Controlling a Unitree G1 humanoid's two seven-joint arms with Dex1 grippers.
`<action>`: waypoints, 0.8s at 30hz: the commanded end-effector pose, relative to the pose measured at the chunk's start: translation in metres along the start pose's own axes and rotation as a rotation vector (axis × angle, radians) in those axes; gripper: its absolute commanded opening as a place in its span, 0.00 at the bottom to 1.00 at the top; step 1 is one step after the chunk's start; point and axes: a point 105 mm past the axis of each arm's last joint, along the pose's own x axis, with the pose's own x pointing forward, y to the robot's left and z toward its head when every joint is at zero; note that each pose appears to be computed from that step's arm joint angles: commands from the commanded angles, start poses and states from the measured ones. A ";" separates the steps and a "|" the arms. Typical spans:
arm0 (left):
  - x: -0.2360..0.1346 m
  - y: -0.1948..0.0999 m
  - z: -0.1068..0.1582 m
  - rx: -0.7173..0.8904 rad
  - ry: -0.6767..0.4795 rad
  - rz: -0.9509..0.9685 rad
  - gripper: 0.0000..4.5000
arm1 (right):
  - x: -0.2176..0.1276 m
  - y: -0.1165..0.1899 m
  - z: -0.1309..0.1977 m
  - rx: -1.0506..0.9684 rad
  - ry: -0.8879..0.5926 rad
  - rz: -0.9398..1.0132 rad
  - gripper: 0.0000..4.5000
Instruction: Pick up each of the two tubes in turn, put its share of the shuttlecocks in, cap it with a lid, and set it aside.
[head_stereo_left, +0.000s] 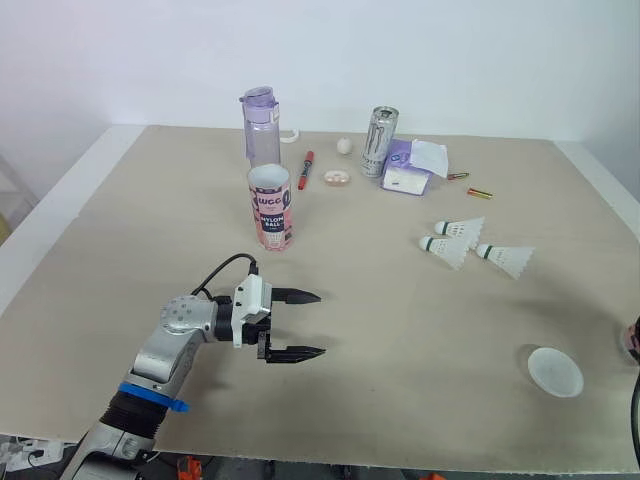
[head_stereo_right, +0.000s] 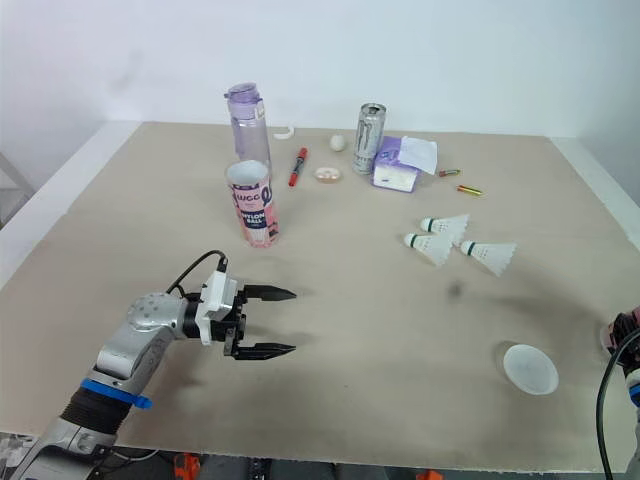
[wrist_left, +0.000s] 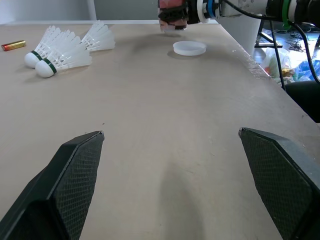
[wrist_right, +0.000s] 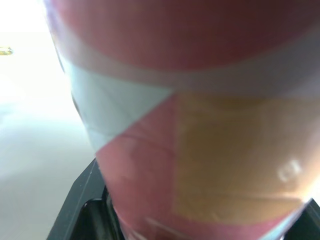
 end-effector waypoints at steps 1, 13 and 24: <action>0.004 -0.003 0.009 0.045 -0.014 -0.027 1.00 | 0.001 -0.008 0.015 -0.021 -0.043 -0.012 0.58; 0.005 -0.003 0.007 0.042 -0.007 -0.032 1.00 | -0.011 -0.001 0.003 -0.064 -0.002 0.025 0.99; 0.009 -0.003 0.005 0.033 -0.011 -0.048 1.00 | -0.041 0.017 -0.010 -0.075 0.037 0.054 0.99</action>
